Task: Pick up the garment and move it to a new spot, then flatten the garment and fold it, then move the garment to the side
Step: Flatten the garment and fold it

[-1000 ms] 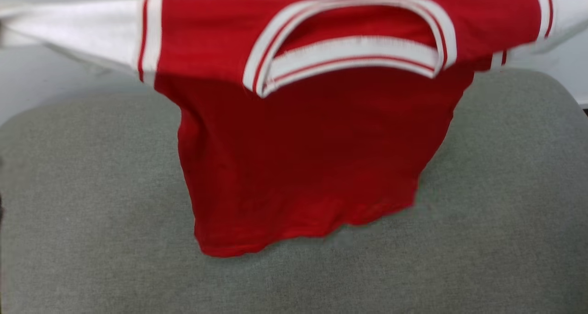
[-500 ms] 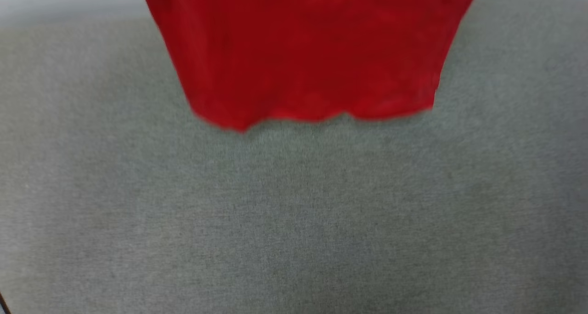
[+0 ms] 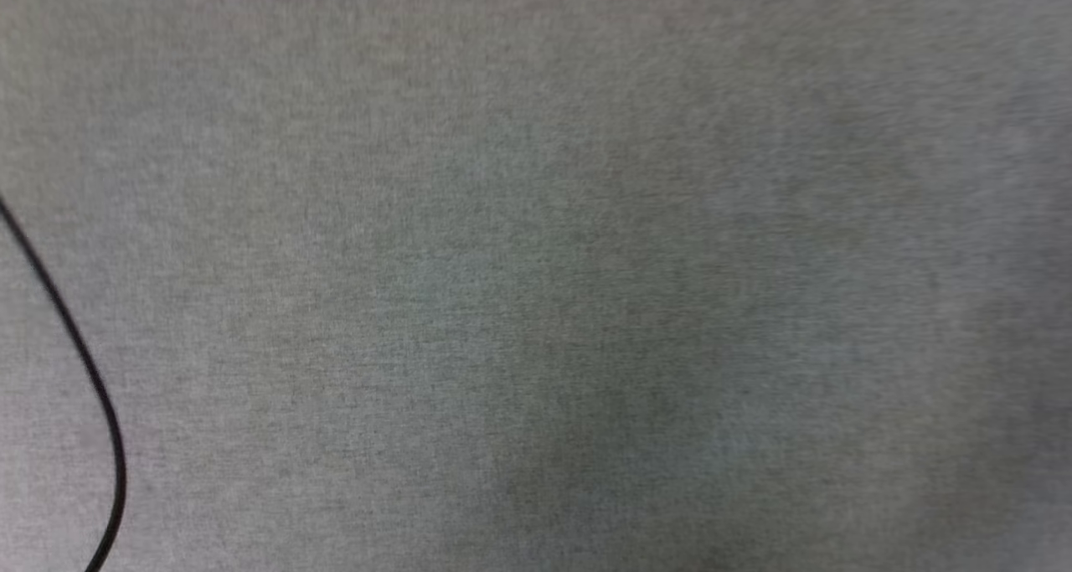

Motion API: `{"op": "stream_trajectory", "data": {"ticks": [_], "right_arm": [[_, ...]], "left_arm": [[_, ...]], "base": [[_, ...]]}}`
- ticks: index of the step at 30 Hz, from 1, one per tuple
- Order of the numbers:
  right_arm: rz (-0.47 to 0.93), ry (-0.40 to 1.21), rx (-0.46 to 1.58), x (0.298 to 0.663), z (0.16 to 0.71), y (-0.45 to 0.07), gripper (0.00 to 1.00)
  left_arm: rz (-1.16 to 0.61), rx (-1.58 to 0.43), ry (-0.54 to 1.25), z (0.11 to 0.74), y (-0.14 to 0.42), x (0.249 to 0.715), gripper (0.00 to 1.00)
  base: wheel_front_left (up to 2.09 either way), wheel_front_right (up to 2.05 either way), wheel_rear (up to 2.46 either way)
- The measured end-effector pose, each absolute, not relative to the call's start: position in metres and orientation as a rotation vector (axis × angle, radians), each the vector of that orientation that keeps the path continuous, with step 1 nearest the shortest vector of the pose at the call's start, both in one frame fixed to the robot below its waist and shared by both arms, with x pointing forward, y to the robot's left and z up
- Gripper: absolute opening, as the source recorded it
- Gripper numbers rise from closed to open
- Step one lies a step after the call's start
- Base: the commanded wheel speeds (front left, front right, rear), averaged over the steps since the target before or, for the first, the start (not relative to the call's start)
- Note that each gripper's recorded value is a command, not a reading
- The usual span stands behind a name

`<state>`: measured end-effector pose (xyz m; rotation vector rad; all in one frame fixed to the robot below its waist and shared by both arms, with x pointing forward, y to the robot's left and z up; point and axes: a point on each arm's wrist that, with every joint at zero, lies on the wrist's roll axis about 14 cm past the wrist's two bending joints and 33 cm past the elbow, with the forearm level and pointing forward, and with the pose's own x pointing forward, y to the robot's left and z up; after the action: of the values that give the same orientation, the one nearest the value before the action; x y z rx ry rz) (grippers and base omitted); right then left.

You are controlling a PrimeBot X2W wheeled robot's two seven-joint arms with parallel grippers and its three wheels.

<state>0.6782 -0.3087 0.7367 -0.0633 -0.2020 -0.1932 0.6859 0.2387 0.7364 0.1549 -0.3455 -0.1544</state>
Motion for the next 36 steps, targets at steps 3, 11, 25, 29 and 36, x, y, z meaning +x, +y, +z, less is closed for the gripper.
{"op": "stream_trajectory", "data": {"ticks": [3, 11, 25, 29, 36], "right_arm": [[-0.201, -0.248, -0.041, 0.696, 0.727, -0.306, 0.00], [-0.157, -0.150, -0.007, 0.724, 0.660, -0.283, 0.00], [-0.107, 0.122, 0.038, 0.661, 0.572, -0.279, 0.00], [-0.102, 0.248, 0.042, 0.622, 0.538, -0.283, 0.00], [-0.114, 0.468, 0.093, 0.542, 0.486, -0.296, 0.00]], "left_arm": [[-0.142, 0.152, -0.400, 0.736, 0.239, 0.701, 0.00], [-0.126, 0.162, -0.284, 0.672, 0.245, 0.716, 0.00], [-0.158, 0.061, 0.000, 0.545, 0.255, 0.626, 0.00], [-0.148, 0.019, 0.092, 0.516, 0.261, 0.585, 0.00], [-0.158, -0.012, 0.261, 0.477, 0.258, 0.516, 0.00]], "base": [[0.00, 0.00, 0.00], [0.00, 0.00, 0.00], [0.00, 0.00, 0.00], [0.00, 0.00, 0.00], [0.00, 0.00, 0.00]]}}
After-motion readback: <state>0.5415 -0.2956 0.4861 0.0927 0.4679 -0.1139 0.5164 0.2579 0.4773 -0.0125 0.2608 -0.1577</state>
